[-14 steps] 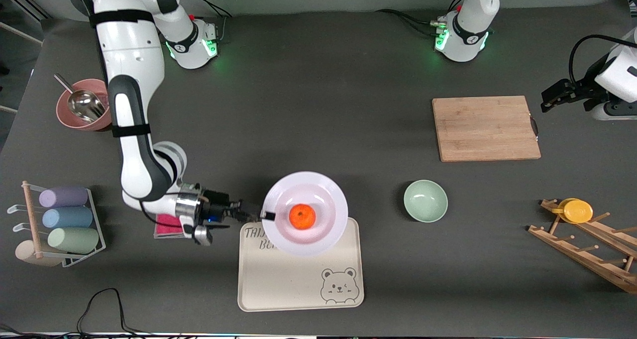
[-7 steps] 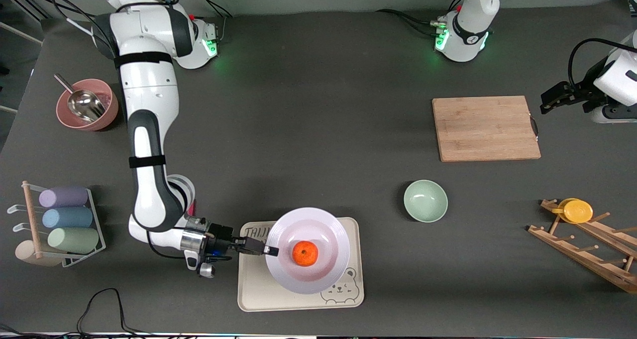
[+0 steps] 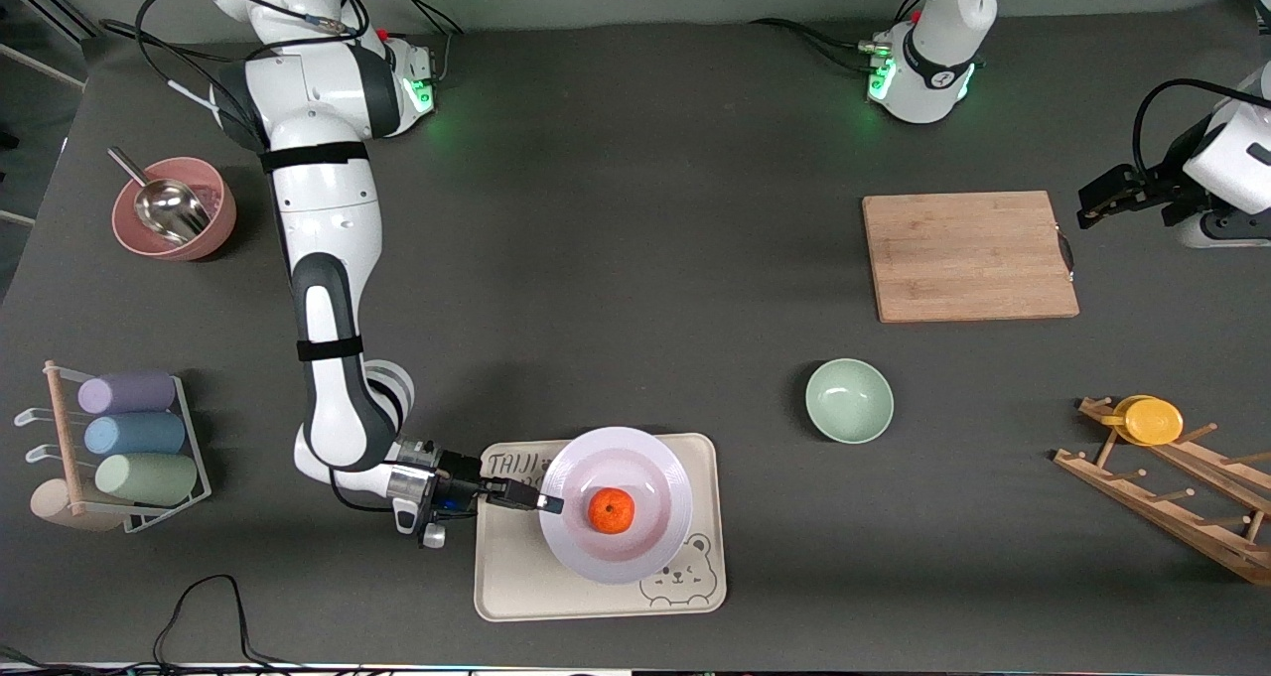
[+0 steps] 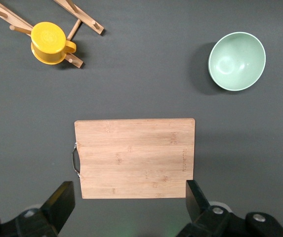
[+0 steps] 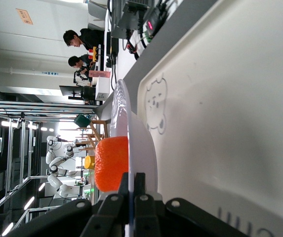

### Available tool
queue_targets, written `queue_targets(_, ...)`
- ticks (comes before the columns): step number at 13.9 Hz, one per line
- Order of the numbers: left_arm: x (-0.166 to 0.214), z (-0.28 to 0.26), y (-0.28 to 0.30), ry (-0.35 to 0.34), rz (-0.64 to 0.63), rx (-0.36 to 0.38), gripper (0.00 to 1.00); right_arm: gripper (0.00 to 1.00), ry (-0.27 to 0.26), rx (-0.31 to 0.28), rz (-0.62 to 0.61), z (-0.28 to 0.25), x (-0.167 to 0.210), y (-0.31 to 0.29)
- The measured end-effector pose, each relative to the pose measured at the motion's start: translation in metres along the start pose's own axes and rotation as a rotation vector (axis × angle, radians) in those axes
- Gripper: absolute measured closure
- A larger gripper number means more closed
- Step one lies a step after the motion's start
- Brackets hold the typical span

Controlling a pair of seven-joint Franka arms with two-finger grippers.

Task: Place orange and plate with both arms
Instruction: 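Release the plate and raise the right gripper away from the tray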

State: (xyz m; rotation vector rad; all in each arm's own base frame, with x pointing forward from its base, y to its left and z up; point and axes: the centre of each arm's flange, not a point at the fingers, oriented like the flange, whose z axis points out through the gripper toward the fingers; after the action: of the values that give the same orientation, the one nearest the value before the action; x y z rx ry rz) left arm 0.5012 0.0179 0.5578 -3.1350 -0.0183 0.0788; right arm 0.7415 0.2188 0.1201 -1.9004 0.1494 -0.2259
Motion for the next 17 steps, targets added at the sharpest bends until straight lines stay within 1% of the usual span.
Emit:
queue_targets(2, 0.0019, 0.0031, -0.0001, -0.005, 0.000, 0.000, 0.00, 0.95, -0.003, -0.009, -0.002, 0.0026, -0.0048, 0.0162)
queue_targets(7, 0.0030, 0.0048, -0.0001, -0.007, 0.000, 0.000, 0.00, 0.95, -0.003, -0.008, -0.018, 0.0023, -0.0040, 0.0166)
queue_targets(8, 0.0031, 0.0050, -0.0001, -0.007, 0.000, 0.001, 0.00, 0.90, -0.002, -0.007, -0.019, 0.0025, -0.0039, 0.0162)
queue_targets(9, 0.0032, 0.0051, -0.0001, -0.007, 0.000, 0.001, 0.00, 0.82, -0.003, -0.006, -0.020, 0.0030, -0.0039, 0.0155)
queue_targets(10, 0.0033, 0.0053, -0.0001, -0.008, 0.000, 0.001, 0.00, 0.82, -0.003, -0.005, -0.021, 0.0035, -0.0038, 0.0147)
queue_targets(11, 0.0035, 0.0057, -0.0001, -0.008, 0.000, 0.001, 0.00, 0.76, -0.003, -0.004, -0.022, 0.0039, -0.0038, 0.0142)
queue_targets(12, 0.0038, 0.0064, -0.0001, -0.010, 0.000, 0.001, 0.00, 0.76, -0.004, -0.003, -0.022, 0.0040, -0.0038, 0.0141)
queue_targets(13, 0.0042, 0.0072, -0.0001, -0.011, 0.000, 0.001, 0.00, 0.73, -0.004, -0.003, -0.022, 0.0041, -0.0038, 0.0141)
queue_targets(14, 0.0046, 0.0081, 0.0000, -0.013, 0.000, 0.001, 0.00, 0.73, -0.004, -0.003, -0.022, 0.0041, -0.0037, 0.0140)
queue_targets(15, 0.0049, 0.0085, 0.0000, -0.014, 0.000, 0.001, 0.00, 0.68, -0.004, -0.003, -0.022, 0.0041, -0.0036, 0.0139)
queue_targets(17, 0.0049, 0.0085, 0.0000, -0.014, 0.000, 0.001, 0.00, 0.48, -0.005, -0.006, -0.026, 0.0036, -0.0031, 0.0134)
